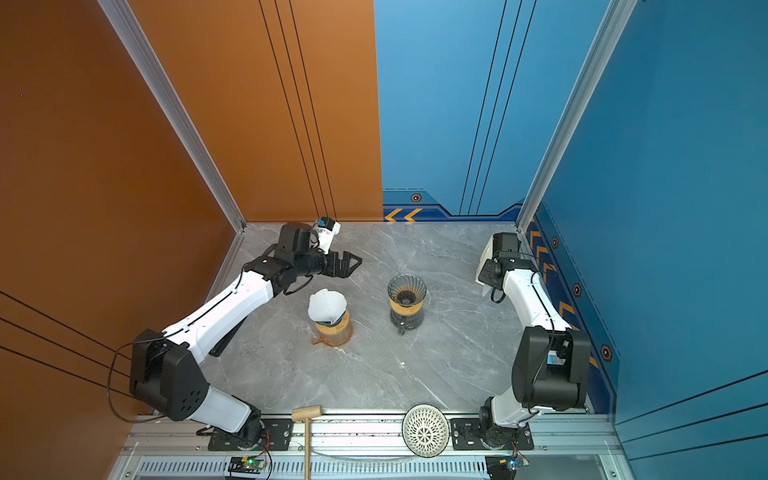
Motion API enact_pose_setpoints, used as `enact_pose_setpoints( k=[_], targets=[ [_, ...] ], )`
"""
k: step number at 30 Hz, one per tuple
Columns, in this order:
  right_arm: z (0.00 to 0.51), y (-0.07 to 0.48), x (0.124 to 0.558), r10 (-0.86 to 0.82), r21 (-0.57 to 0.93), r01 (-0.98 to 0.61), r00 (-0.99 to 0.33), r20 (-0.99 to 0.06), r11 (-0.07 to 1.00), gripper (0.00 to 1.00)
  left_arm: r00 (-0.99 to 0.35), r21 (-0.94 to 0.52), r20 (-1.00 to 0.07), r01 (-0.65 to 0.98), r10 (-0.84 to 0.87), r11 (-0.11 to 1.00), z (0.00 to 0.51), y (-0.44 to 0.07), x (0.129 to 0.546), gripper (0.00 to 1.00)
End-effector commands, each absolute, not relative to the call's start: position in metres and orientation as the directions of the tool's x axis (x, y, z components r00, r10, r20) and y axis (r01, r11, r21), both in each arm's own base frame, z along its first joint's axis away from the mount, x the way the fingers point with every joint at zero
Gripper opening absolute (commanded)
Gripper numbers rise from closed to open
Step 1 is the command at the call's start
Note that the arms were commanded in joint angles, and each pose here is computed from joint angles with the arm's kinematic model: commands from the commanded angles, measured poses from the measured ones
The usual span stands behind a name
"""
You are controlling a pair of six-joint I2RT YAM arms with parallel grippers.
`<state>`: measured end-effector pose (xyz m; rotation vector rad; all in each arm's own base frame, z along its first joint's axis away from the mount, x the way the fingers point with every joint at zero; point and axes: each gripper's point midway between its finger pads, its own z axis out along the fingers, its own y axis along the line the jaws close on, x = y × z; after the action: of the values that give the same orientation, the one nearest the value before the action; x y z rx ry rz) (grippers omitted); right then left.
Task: Place the coffee filter in the dripper
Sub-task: 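Pull one white paper filter out of the box with the right gripper, then carry the filter over the glass dripper while the left gripper reaches toward it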
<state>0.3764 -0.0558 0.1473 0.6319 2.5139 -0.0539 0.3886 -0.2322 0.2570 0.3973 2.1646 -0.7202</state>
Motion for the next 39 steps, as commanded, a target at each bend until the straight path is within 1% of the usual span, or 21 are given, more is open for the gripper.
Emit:
enact_pose_setpoints(
  k=[1,6,11,17,19,23,28,34,39],
  targets=[
    [0.161,-0.036,0.345,0.397,0.125,0.381,-0.814,-0.424,0.916,0.00,-0.592,-0.340,-0.805,0.517,0.042,0.786,0.280,-0.231,0.376,0.98],
    [0.199,0.003,0.322,0.362,0.259,0.280,-0.858,-0.365,0.924,0.00,-0.572,-0.346,-0.819,0.560,0.050,0.753,0.294,-0.234,0.361,0.98],
    [0.231,0.040,0.305,0.292,0.322,0.182,-0.895,-0.338,0.929,0.00,-0.559,-0.335,-0.827,0.573,0.057,0.748,0.305,-0.233,0.354,0.98],
    [0.265,0.087,0.303,0.200,0.387,0.056,-0.917,-0.345,0.921,0.00,-0.552,-0.333,-0.831,0.587,0.065,0.738,0.313,-0.232,0.342,0.98],
    [0.271,0.104,0.304,0.175,0.409,0.023,-0.925,-0.338,0.912,0.00,-0.549,-0.336,-0.832,0.605,0.073,0.722,0.316,-0.236,0.336,0.98],
    [0.271,0.130,0.309,0.152,0.431,0.007,-0.940,-0.305,0.902,0.00,-0.553,-0.336,-0.827,0.633,0.103,0.698,0.316,-0.242,0.324,0.98],
    [0.264,0.156,0.315,0.125,0.434,-0.002,-0.956,-0.265,0.901,0.00,-0.558,-0.334,-0.821,0.639,0.119,0.692,0.312,-0.248,0.319,0.98],
    [0.255,0.164,0.330,0.119,0.350,0.012,-0.952,-0.283,0.937,0.00,-0.567,-0.335,-0.813,0.642,0.132,0.690,0.307,-0.256,0.318,0.98],
    [0.240,0.171,0.333,0.078,0.274,-0.003,-0.955,-0.285,0.962,0.00,-0.572,-0.337,-0.807,0.649,0.145,0.682,0.304,-0.265,0.323,0.98]
  ],
)
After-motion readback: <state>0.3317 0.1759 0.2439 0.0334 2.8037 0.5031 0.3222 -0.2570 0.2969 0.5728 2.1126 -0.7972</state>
